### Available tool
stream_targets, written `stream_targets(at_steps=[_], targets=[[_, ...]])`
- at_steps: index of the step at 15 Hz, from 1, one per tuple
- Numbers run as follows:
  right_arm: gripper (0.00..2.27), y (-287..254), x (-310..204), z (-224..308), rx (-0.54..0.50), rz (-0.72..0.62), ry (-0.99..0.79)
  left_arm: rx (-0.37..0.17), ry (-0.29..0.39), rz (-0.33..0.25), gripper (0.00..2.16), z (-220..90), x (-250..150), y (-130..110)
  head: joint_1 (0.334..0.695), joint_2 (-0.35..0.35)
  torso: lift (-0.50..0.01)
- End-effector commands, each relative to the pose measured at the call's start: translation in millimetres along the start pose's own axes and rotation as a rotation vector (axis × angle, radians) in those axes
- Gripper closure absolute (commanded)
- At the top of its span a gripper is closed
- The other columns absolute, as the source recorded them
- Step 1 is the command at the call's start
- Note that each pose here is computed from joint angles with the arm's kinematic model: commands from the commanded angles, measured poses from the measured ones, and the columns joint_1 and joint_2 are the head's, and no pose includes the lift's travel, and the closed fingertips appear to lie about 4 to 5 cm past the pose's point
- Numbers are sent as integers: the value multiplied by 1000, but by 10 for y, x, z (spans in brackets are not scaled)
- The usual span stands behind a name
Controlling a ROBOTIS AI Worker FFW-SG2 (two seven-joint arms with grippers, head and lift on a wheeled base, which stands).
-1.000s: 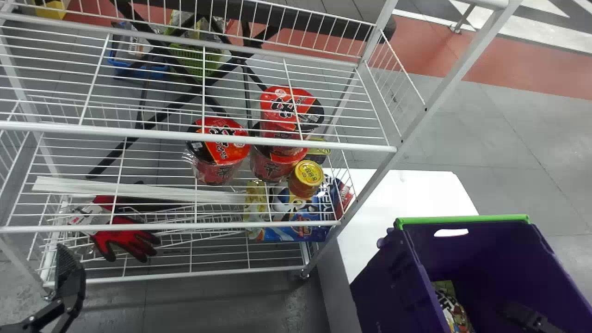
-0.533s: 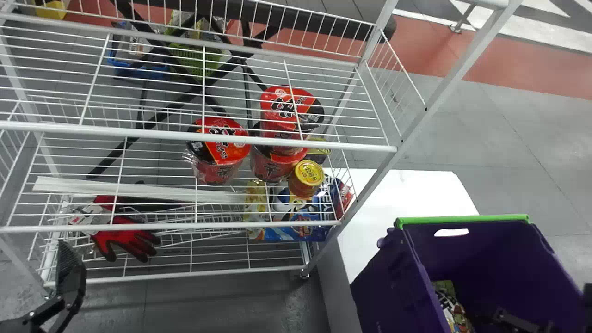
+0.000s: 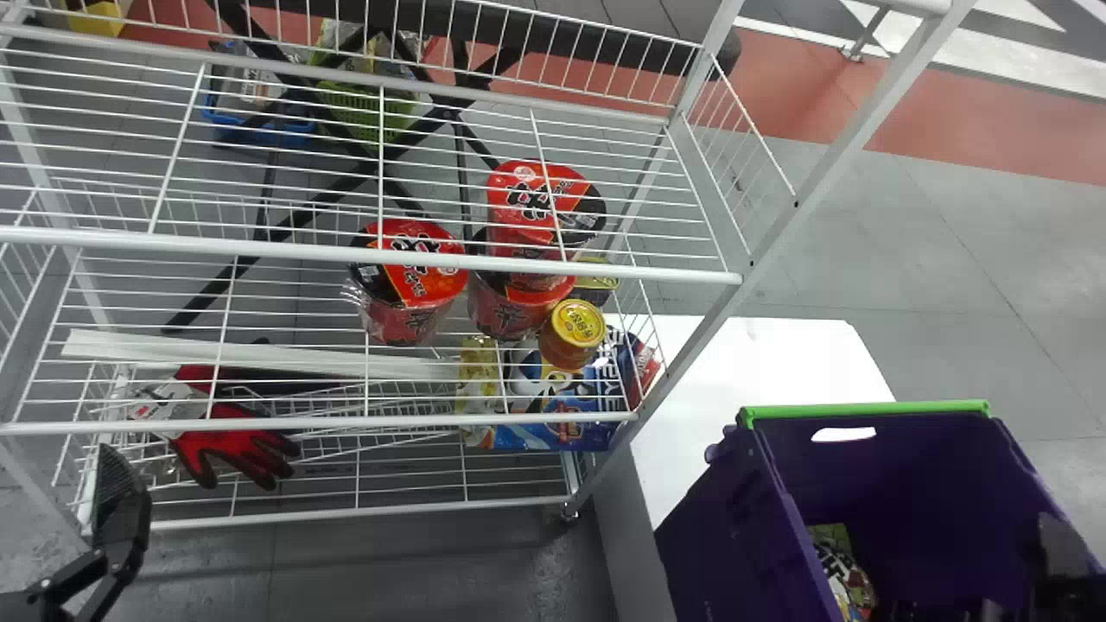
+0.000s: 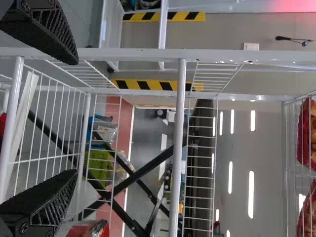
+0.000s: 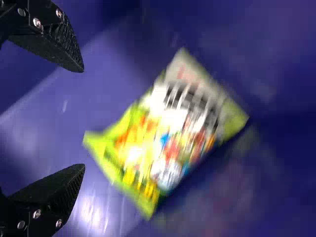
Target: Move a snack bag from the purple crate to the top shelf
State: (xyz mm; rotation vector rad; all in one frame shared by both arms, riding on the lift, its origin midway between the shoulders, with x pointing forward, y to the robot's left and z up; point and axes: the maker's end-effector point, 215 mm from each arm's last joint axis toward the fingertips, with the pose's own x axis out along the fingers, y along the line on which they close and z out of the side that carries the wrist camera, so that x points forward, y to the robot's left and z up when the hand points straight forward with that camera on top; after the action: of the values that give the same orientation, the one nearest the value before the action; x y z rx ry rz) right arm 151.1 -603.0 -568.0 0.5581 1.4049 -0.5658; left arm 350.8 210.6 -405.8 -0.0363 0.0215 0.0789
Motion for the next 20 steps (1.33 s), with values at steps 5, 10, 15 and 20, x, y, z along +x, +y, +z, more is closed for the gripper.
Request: stream_targets(at_steps=[5,10,15,20], targets=[[140,-177,421,-16,-74,-139,92,-7,-16,-10,-2,51,10,-21,695,-350,-452],[124,-133,545,496,-173,-133,-30,-3,-13,-14,-2,21,1,-7,695,-350,-452],[113,37,697,705,-359,-108,-67,-4,-14,-14,-2,23,6,6,695,-350,-452],[100,107,827,592,-501,-159,-5,-7,-11,-8,-2,-1,16,25,695,-350,-452]])
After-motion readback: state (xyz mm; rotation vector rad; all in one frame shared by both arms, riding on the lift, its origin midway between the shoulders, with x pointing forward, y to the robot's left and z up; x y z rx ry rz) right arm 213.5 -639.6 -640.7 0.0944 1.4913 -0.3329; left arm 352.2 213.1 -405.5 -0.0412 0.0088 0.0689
